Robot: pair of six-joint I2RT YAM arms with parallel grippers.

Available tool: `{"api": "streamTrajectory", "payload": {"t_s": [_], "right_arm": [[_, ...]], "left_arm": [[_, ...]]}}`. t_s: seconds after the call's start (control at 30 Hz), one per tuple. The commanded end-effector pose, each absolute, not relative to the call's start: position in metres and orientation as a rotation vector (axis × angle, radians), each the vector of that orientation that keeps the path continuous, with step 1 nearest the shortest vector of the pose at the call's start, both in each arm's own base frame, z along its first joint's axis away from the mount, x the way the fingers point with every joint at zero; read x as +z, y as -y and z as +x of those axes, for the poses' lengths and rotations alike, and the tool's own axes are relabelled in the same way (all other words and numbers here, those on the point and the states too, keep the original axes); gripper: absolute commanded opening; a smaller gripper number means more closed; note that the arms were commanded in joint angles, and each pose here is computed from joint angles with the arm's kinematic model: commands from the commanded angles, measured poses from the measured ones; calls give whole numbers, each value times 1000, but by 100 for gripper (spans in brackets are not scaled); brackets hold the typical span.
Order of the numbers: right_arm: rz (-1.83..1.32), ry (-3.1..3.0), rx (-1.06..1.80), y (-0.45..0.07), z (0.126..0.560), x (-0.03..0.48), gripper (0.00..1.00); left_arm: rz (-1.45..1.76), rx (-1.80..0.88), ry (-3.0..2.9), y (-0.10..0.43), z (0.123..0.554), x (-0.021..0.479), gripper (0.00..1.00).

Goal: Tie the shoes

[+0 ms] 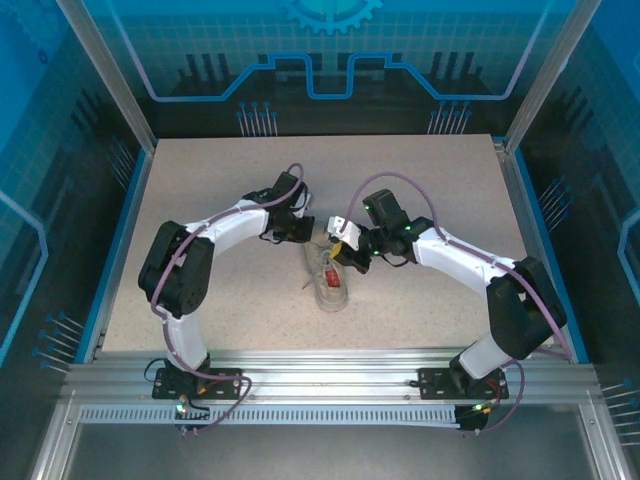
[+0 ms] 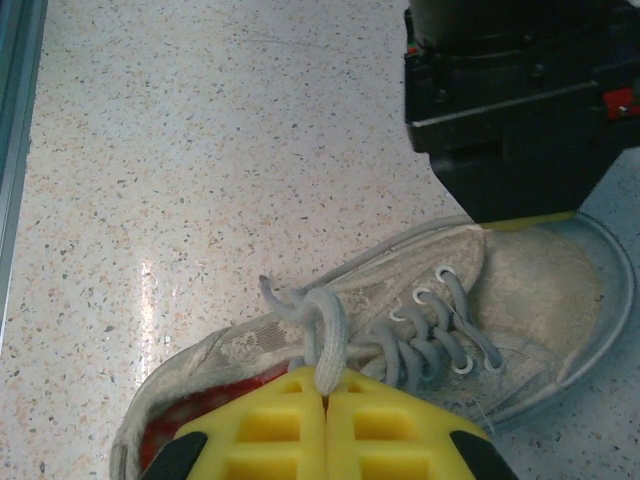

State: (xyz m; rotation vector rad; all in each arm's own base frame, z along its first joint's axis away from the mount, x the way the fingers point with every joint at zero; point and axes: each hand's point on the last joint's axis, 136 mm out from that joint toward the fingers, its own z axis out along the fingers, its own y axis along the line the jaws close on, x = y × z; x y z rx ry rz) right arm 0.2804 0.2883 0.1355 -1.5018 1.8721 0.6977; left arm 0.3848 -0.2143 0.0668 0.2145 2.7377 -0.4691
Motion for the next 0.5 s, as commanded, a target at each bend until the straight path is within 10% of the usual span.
{"api": "streamTrajectory", "payload": {"t_s": [0.0,0.47], "right_arm": [[-1506,-1871,722,-291,274,139,0],[-1494,-1920,740,-293,275,139,0]], "left_arm": [[210,-487,-2683,205,376,87,0],[423,-646,-2288,202,331,165,0]]}}
